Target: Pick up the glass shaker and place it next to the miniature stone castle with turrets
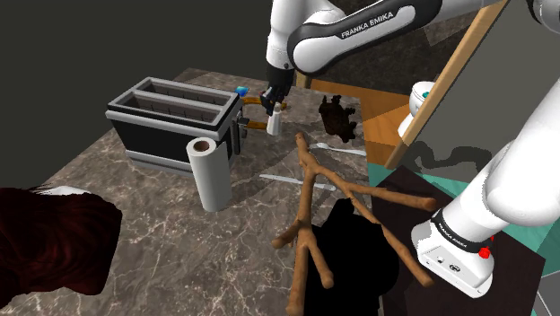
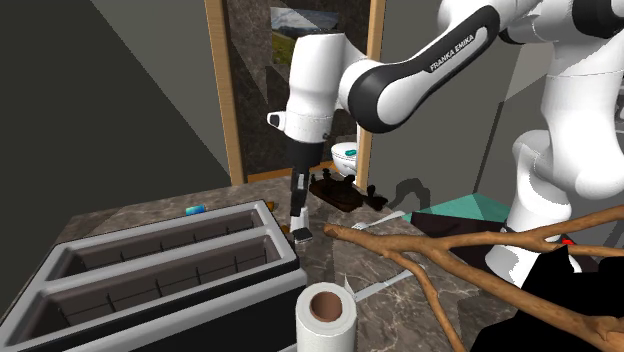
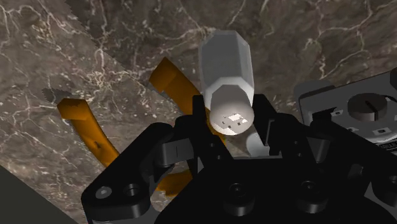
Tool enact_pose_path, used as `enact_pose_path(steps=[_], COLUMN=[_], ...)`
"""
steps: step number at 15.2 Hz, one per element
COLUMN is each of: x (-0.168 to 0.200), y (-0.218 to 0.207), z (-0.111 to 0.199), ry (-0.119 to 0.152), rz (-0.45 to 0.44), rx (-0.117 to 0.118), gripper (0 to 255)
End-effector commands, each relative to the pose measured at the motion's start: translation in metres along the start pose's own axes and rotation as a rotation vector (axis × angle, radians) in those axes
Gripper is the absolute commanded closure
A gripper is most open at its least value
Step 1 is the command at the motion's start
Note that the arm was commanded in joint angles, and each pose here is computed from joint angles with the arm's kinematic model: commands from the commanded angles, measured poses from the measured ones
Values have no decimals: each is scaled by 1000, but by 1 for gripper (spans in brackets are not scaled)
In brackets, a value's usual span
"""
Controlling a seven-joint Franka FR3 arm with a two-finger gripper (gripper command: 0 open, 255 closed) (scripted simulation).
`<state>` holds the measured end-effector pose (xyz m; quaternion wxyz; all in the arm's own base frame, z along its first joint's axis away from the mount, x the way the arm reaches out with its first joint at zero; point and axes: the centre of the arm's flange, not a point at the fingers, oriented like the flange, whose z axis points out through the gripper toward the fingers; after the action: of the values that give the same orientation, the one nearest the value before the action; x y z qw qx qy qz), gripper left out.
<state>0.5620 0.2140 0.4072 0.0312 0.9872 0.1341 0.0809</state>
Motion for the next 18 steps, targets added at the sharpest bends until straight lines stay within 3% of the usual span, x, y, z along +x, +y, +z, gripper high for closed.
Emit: enact_pose_path(steps=[1,18], x=[2,15], y=[0,8], z=[-11,-100], ry=[0,0], rz=[0,0], rx=[0,0], gripper=[255,255])
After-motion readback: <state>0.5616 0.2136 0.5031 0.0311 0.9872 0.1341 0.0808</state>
